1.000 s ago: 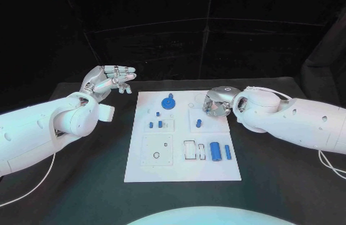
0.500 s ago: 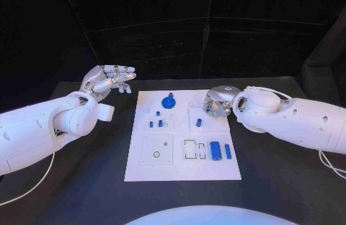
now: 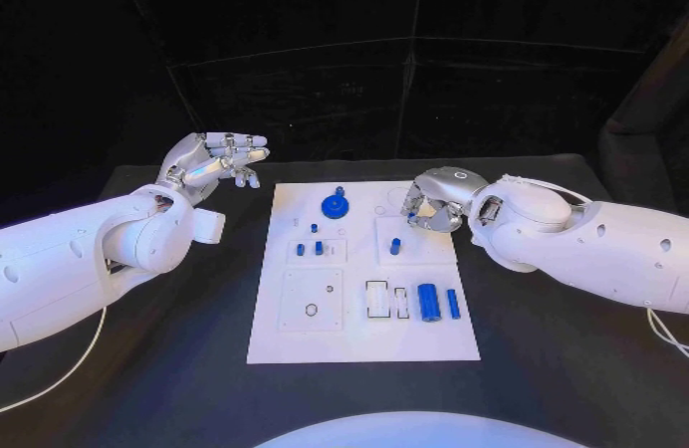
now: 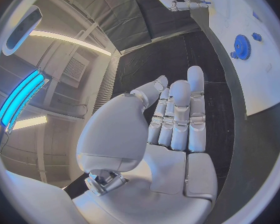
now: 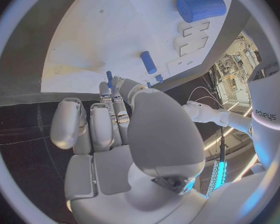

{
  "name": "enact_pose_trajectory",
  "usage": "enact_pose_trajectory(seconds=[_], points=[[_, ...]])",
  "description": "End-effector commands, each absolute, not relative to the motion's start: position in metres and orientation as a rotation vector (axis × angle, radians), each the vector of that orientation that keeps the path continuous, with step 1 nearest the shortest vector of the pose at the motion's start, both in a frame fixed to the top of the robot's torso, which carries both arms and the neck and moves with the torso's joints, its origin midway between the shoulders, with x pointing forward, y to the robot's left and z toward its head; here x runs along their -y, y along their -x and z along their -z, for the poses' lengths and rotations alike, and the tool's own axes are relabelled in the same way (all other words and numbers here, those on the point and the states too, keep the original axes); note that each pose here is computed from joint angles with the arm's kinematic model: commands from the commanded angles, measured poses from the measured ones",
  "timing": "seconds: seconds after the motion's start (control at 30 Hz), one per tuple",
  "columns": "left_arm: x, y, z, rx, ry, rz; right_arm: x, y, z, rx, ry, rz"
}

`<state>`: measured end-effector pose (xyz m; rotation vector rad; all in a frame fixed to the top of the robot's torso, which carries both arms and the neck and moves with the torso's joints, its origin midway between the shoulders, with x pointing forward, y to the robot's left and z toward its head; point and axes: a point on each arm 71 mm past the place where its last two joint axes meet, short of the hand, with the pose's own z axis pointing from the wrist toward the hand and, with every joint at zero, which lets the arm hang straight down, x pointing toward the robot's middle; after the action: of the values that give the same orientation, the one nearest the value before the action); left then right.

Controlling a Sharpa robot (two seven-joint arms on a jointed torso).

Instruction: Assemble the parts on the task board

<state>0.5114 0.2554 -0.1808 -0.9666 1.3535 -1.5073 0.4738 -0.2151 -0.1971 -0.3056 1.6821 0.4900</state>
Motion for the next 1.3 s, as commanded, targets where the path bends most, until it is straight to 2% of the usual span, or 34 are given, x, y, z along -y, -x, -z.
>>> enact_pose_trajectory(seconds=[0.03,0.23,0.4,0.7,0.83,1.0,1.3], points=[[-0.255,-0.512,0.180,-1.353,0.967,1.521,0.213,-0.468,0.189,-1.633,0.287,-0.541],[-0.255,-0.512,0.180,-1.353,0.968,1.520,0.201,-0.454,0.179,-1.612,0.281,-0.625],[-0.252,-0.512,0.180,-1.356,0.965,1.528,0.174,-0.439,0.170,-1.601,0.284,-0.743],[-0.248,-0.514,0.180,-1.357,0.961,1.536,0.127,-0.430,0.168,-1.593,0.328,-0.885],[-0.246,-0.513,0.180,-1.359,0.959,1.542,0.110,-0.429,0.174,-1.602,0.354,-0.918],[-0.244,-0.512,0.179,-1.361,0.958,1.548,0.096,-0.426,0.195,-1.648,0.376,-0.942],[-0.238,-0.512,0.179,-1.368,0.955,1.561,0.081,-0.423,0.218,-1.721,0.439,-0.938]])
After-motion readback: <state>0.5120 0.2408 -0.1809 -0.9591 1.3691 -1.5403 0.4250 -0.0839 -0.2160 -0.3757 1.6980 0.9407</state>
